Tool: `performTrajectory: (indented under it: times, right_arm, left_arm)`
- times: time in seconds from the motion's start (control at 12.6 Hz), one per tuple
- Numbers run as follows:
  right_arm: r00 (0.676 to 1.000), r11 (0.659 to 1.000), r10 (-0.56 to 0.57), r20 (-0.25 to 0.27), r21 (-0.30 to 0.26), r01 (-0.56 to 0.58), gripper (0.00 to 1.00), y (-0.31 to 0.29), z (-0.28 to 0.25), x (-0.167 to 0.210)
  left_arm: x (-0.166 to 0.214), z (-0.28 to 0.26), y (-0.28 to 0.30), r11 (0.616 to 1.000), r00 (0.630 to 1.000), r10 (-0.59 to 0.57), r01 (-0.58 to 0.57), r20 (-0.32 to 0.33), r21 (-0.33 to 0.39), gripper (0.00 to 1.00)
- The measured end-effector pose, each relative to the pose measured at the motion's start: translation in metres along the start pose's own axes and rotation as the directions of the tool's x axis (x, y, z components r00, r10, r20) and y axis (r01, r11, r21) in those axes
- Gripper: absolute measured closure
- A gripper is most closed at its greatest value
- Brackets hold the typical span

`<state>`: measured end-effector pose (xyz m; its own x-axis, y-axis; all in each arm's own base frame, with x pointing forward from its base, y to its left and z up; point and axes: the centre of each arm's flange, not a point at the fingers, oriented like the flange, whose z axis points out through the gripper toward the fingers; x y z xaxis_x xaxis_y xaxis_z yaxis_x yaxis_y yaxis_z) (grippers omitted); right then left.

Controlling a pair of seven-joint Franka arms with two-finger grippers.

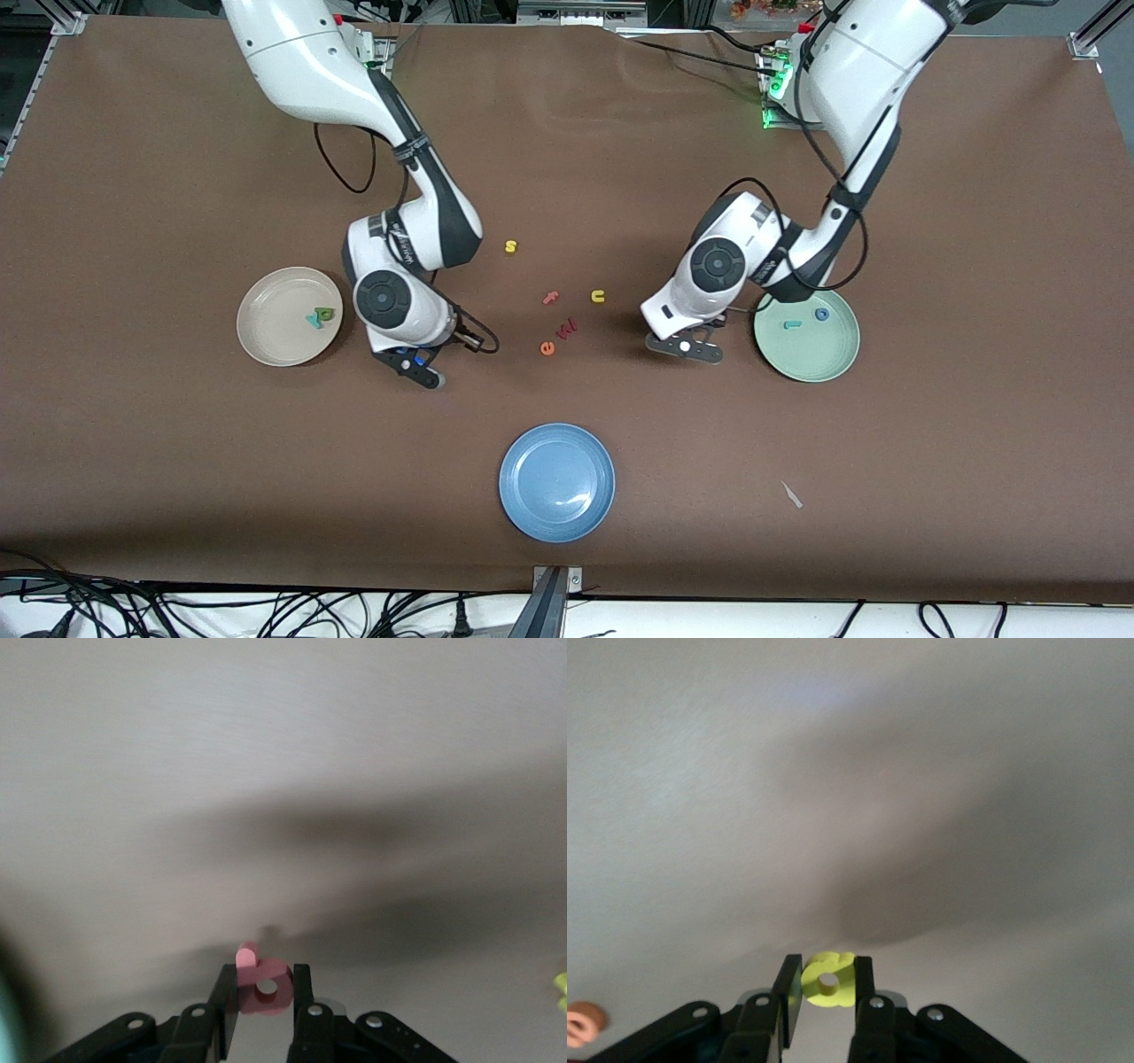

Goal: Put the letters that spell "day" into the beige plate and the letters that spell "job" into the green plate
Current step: 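Place a on cream plate with the right gripper while the left gripper places b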

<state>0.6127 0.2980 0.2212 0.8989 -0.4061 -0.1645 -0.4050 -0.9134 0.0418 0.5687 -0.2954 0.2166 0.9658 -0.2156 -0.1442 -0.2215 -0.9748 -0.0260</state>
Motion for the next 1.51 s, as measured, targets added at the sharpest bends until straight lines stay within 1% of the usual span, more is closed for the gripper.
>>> performTrajectory:
  times: [0.16, 0.32, 0.4, 0.48, 0.64, 0.87, 0.95, 1.03, 1.11, 1.19, 1.27, 1.35, 1.43, 1.51]
  right_arm:
    - [0.994, 0.993, -0.109, -0.005, -0.041, 0.109, 0.72, 0.036, -0.011, 0.019]
    - [0.981, 0.978, -0.195, 0.003, -0.075, 0.194, 0.72, 0.082, -0.018, 0.038]
    - [0.975, 0.971, -0.223, 0.016, -0.088, 0.224, 0.72, 0.105, -0.021, 0.047]
    - [0.970, 0.964, -0.241, 0.039, -0.101, 0.244, 0.72, 0.128, -0.025, 0.056]
    - [0.962, 0.956, -0.260, 0.082, -0.120, 0.269, 0.72, 0.163, -0.032, 0.070]
    - [0.957, 0.949, -0.271, 0.104, -0.135, 0.284, 0.72, 0.200, -0.037, 0.086]
    - [0.959, 0.951, -0.263, 0.108, -0.139, 0.277, 0.64, 0.207, -0.037, 0.089]
    - [0.959, 0.951, -0.260, 0.112, -0.140, 0.275, 0.53, 0.210, -0.036, 0.089]
    - [0.957, 0.950, -0.266, 0.116, -0.140, 0.281, 0.41, 0.207, -0.037, 0.088]
    - [0.954, 0.946, -0.276, 0.118, -0.139, 0.291, 0.33, 0.200, -0.042, 0.086]
    - [0.950, 0.943, -0.289, 0.120, -0.137, 0.304, 0.19, 0.190, -0.051, 0.084]
    - [0.946, 0.939, -0.300, 0.124, -0.134, 0.315, 0.07, 0.182, -0.061, 0.082]
    - [0.942, 0.937, -0.309, 0.129, -0.131, 0.325, 0.00, 0.175, -0.072, 0.080]
    - [0.939, 0.934, -0.316, 0.134, -0.127, 0.333, 0.00, 0.169, -0.082, 0.079]
  left_arm:
    - [0.000, -0.023, -0.043, 0.999, 0.999, 0.031, -0.032, 0.039, 0.023, 0.74]
    - [0.000, -0.026, -0.092, 0.998, 0.994, 0.062, -0.064, 0.095, 0.024, 0.74]
    - [-0.001, -0.023, -0.111, 0.997, 0.991, 0.066, -0.069, 0.117, 0.020, 0.74]
    - [-0.002, -0.019, -0.126, 0.997, 0.989, 0.066, -0.069, 0.133, 0.018, 0.74]
    - [-0.005, -0.006, -0.144, 0.994, 0.984, 0.088, -0.096, 0.154, 0.051, 0.74]
    - [-0.006, 0.013, -0.146, 0.992, 0.978, 0.105, -0.116, 0.183, 0.053, 0.74]
    - [-0.006, 0.019, -0.143, 0.991, 0.976, 0.110, -0.121, 0.189, 0.049, 0.74]
    - [-0.006, 0.026, -0.139, 0.991, 0.975, 0.116, -0.126, 0.192, 0.044, 0.74]
    - [-0.006, 0.032, -0.137, 0.991, 0.973, 0.120, -0.130, 0.196, 0.039, 0.74]
    - [-0.006, 0.037, -0.135, 0.990, 0.972, 0.123, -0.133, 0.200, 0.035, 0.74]
    - [-0.006, 0.039, -0.135, 0.990, 0.972, 0.124, -0.133, 0.201, 0.034, 0.74]
    - [-0.005, 0.038, -0.135, 0.991, 0.972, 0.123, -0.132, 0.200, 0.034, 0.69]
    - [-0.004, 0.036, -0.138, 0.991, 0.974, 0.118, -0.127, 0.195, 0.034, 0.59]
    - [-0.002, 0.030, -0.142, 0.992, 0.976, 0.110, -0.119, 0.188, 0.037, 0.45]
